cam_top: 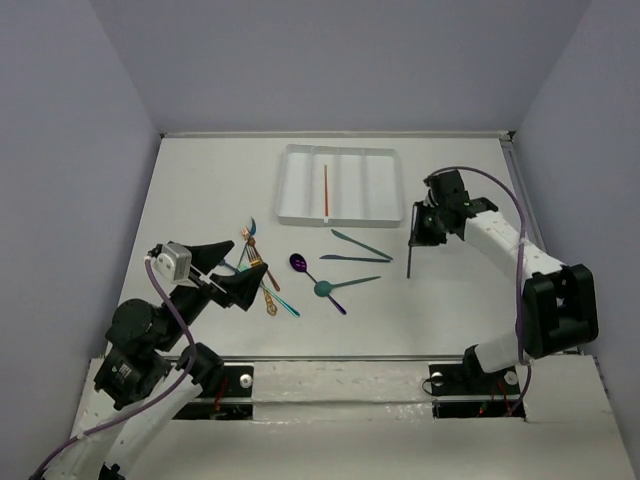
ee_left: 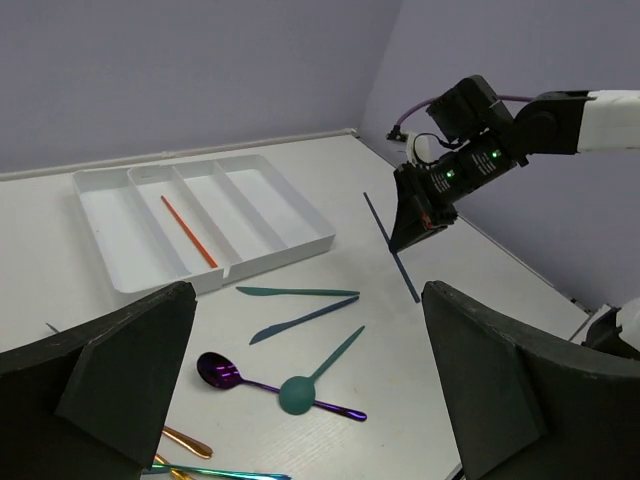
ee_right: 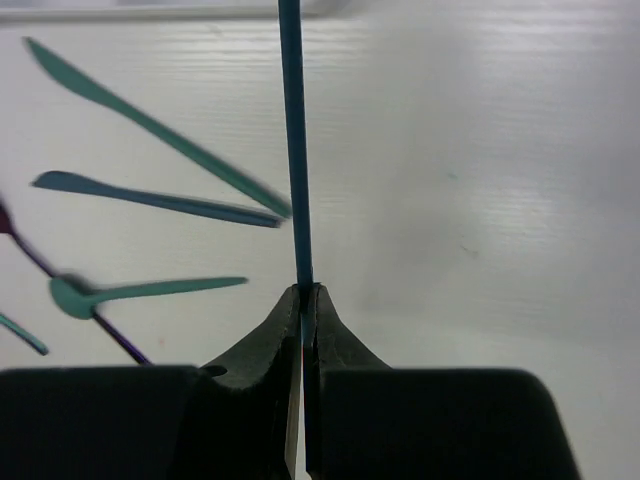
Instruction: Sort the eating utensils into containers
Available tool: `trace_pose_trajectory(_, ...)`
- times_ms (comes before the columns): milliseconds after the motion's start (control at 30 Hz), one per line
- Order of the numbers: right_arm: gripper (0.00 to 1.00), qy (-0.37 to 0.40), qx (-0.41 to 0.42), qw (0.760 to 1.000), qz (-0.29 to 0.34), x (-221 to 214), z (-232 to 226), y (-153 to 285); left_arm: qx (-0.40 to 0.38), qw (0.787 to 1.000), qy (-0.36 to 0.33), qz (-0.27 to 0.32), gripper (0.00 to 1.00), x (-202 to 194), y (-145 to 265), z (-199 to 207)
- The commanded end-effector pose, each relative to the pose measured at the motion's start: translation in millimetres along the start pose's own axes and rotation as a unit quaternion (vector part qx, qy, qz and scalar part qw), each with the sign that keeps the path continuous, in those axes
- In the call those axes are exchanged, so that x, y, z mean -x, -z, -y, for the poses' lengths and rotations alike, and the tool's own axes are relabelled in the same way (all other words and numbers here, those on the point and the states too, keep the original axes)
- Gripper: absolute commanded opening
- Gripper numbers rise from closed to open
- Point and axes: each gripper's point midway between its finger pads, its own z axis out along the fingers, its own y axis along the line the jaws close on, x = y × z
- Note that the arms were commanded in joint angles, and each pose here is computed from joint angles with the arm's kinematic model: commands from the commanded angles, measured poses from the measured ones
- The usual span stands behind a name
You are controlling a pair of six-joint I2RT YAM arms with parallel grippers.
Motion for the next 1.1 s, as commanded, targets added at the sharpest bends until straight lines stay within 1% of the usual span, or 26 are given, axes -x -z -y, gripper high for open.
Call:
trace_pose_trajectory(0,0.00,0.027,0.111,0.989,0.089,56.1,-91.4,10.4,0.025,0.999,-0.001,0.030,0.99,22.7,-2.2,-6.1)
trace_pose_trajectory(33,0.00,0.035,0.144,0.984,0.099,62.0,-118.3,11.9,0.033,0.999,-0.001,0.030,0.99,22.6,-3.1,-9.2)
trace_pose_trajectory(67,0.00,0.039,0.158,0.981,0.109,70.1,-132.2,11.7,0.041,0.999,0.001,0.030,0.99,21.9,-3.8,-11.8)
trace_pose_trajectory(100,0.00,0.044,0.179,0.974,0.130,89.9,-152.9,8.9,0.046,0.998,0.001,0.030,0.99,21.9,-4.4,-14.1)
trace_pose_trajectory(133,0.00,0.043,0.193,0.971,0.134,94.7,-168.4,7.2,0.047,0.999,0.003,0.027,0.99,20.2,-5.9,-14.5)
trace_pose_trajectory(167,0.00,0.041,0.200,0.968,0.143,105.2,-175.8,3.7,0.070,0.997,0.006,0.030,0.99,21.2,-6.3,-22.7)
trace_pose_trajectory(200,0.00,0.042,0.209,0.966,0.149,112.1,-187.0,1.2,0.074,0.997,0.007,0.031,0.99,21.5,-6.8,-24.6)
trace_pose_trajectory(233,0.00,0.039,0.213,0.962,0.165,131.0,-197.0,-6.2,0.087,0.996,0.010,0.032,0.99,21.5,-7.6,-29.2)
trace_pose_trajectory(267,0.00,0.039,0.219,0.960,0.170,137.2,-206.3,-7.8,0.111,0.993,0.014,0.036,0.99,21.9,-7.5,-37.7)
trace_pose_trajectory(433,0.00,0.037,0.257,0.945,0.197,178.6,-240.3,-27.9,0.145,0.988,0.024,0.042,0.99,23.2,-10.1,-50.1)
trace_pose_trajectory(533,0.00,0.042,0.260,0.943,0.202,191.2,-248.3,-41.1,0.156,0.987,0.020,0.039,0.99,21.8,-11.5,-55.7)
trace_pose_trajectory(567,0.00,0.044,0.263,0.943,0.199,192.6,-251.1,-45.2,0.162,0.986,0.018,0.037,0.99,20.8,-11.2,-58.7)
trace_pose_trajectory(600,0.00,0.051,0.270,0.943,0.190,195.5,-262.5,-58.1,0.165,0.985,0.015,0.036,0.99,20.3,-11.6,-60.8)
trace_pose_trajectory(667,0.00,0.056,0.267,0.944,0.186,197.6,-264.1,-68.8,0.169,0.985,0.014,0.035,0.99,20.2,-11.7,-62.8)
trace_pose_trajectory(700,0.00,0.056,0.263,0.947,0.178,197.1,-264.2,-78.6,0.173,0.984,0.012,0.036,0.99,20.5,-11.5,-65.0)
trace_pose_trajectory(867,0.00,0.063,0.258,0.950,0.164,188.5,-265.7,-94.7,0.171,0.985,0.008,0.033,0.99,19.6,-13.3,-65.7)
trace_pose_trajectory(1067,0.00,0.060,0.237,0.959,0.141,175.1,-254.3,-113.7,0.177,0.984,0.006,0.031,0.99,19.2,-13.9,-69.4)
